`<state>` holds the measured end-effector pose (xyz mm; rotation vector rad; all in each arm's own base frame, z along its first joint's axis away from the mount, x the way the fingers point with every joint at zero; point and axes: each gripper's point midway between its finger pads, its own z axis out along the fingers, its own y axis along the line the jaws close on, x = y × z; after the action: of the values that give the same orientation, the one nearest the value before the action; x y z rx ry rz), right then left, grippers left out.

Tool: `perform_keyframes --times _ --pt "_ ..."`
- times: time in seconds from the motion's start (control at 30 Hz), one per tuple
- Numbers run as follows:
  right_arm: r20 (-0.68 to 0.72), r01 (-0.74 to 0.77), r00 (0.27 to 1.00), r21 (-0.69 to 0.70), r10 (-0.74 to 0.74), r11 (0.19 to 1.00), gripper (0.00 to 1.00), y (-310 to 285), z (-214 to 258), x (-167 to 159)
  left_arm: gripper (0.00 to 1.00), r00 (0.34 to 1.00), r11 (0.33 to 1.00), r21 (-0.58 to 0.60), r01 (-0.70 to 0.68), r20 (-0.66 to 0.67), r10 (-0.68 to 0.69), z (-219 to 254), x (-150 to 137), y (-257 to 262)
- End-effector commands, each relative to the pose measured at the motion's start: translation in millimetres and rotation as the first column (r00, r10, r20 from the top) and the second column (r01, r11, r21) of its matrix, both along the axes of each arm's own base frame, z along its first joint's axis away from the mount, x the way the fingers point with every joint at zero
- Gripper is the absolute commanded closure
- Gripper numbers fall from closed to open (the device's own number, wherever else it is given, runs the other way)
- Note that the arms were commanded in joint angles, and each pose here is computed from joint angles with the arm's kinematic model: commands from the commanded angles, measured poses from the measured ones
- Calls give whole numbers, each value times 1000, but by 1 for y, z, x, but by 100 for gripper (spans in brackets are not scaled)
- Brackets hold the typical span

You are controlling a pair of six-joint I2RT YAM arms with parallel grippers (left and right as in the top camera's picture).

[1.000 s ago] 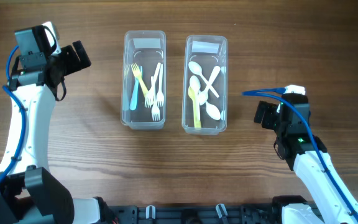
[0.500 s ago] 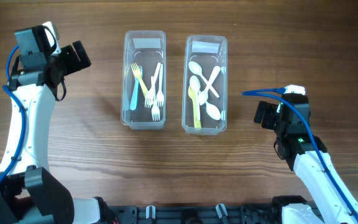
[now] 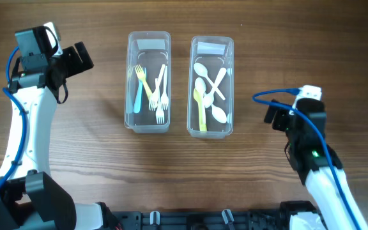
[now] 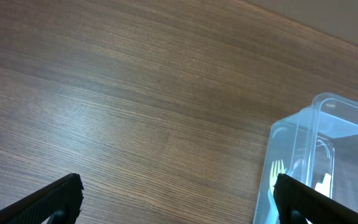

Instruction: Pack container

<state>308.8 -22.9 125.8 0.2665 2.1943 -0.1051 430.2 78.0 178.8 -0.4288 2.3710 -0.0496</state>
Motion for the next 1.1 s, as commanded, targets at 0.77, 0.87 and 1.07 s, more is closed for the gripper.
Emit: perform_keyframes --times 0.77,0.87,1.07 --pt "693 -189 709 10 129 982 0 28 90 -67 0 999 1000 3 -15 28 15 12 -1 3" --pt "697 -193 702 -10 145 981 0 30 80 -64 0 999 1000 3 -15 28 15 12 -1 3" --pt "665 -200 706 -143 244 969 0 33 76 -64 0 1000 1000 3 -15 27 15 11 -1 3"
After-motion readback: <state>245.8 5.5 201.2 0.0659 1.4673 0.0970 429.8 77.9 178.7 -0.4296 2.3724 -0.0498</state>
